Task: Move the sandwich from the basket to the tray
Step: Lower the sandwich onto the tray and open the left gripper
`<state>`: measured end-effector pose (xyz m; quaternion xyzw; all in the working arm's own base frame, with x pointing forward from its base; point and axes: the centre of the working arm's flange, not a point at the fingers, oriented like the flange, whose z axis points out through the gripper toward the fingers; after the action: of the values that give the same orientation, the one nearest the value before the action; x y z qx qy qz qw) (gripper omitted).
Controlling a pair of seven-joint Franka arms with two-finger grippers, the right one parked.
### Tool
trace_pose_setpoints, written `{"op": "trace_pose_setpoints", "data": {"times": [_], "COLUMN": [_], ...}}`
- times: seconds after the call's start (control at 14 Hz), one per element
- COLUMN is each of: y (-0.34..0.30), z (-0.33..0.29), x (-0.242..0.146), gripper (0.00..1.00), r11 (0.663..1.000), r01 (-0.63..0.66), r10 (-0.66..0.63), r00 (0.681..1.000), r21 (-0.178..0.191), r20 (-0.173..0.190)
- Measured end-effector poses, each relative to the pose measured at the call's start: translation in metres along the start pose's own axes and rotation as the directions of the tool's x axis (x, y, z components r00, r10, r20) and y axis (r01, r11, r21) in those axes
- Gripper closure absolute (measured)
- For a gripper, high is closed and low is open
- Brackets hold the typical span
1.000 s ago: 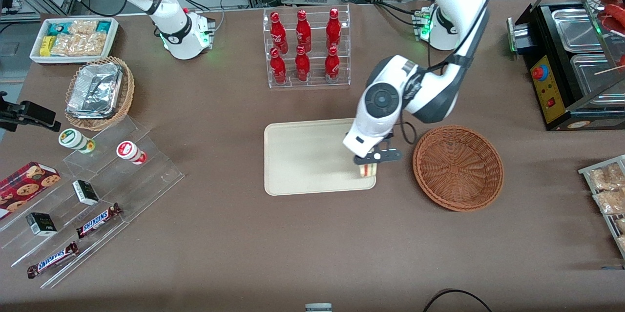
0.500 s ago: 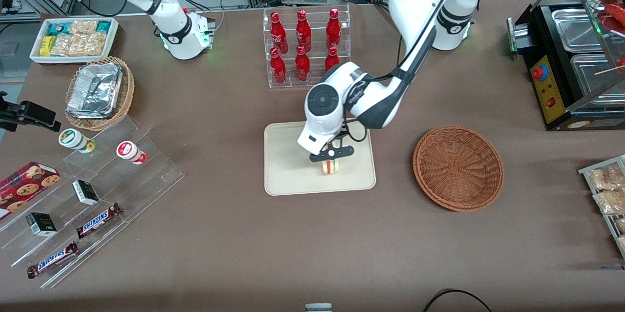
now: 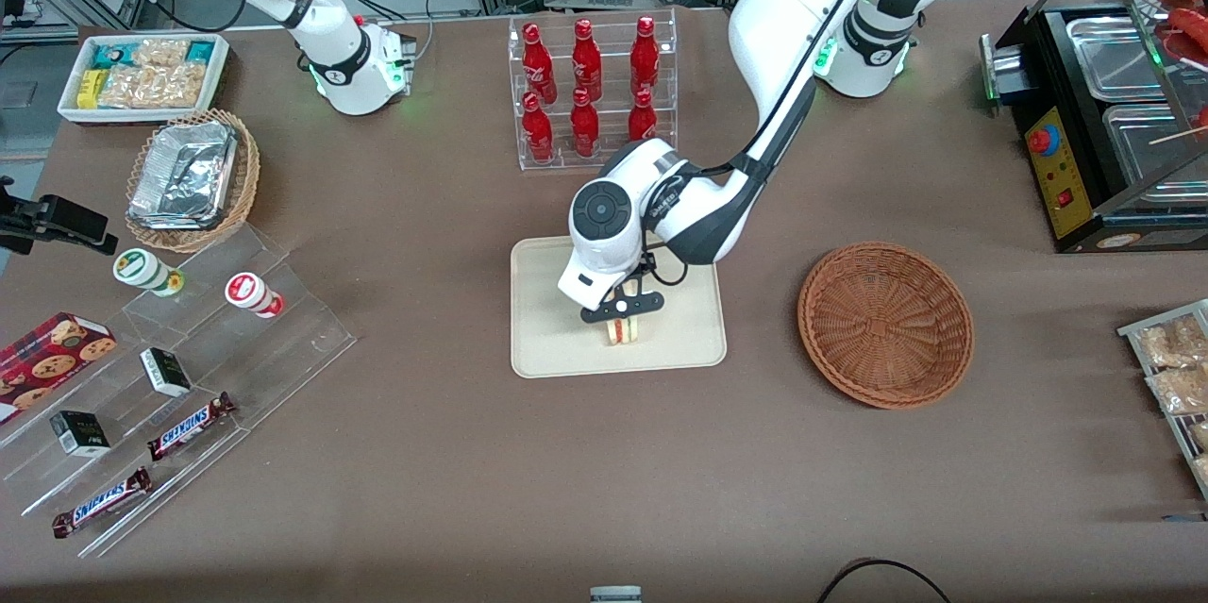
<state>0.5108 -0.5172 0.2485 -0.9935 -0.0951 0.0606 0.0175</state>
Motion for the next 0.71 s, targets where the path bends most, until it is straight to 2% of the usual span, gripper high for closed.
{"op": "trace_pose_setpoints", "data": {"times": [0.14, 0.36, 0.43, 0.57, 0.71], "y": [0.0, 0.001, 0.001, 0.002, 0.007], "z": [0.007, 0.014, 0.016, 0.012, -0.003], "x": [0.0, -0.001, -0.001, 0.0, 0.004], "gripper": [0.83, 0.83, 0.78, 0.57, 0.37], "r11": [1.0, 0.999, 0.999, 0.999, 0.998], "r01": [0.017, 0.037, 0.038, 0.041, 0.042], "r10": [-0.017, -0.037, -0.038, -0.041, -0.041], "r00": [1.0, 0.998, 0.998, 0.998, 0.999], "r21": [0.005, -0.004, -0.004, -0.012, -0.039], "r20": [0.007, 0.041, 0.044, 0.041, 0.025]}}
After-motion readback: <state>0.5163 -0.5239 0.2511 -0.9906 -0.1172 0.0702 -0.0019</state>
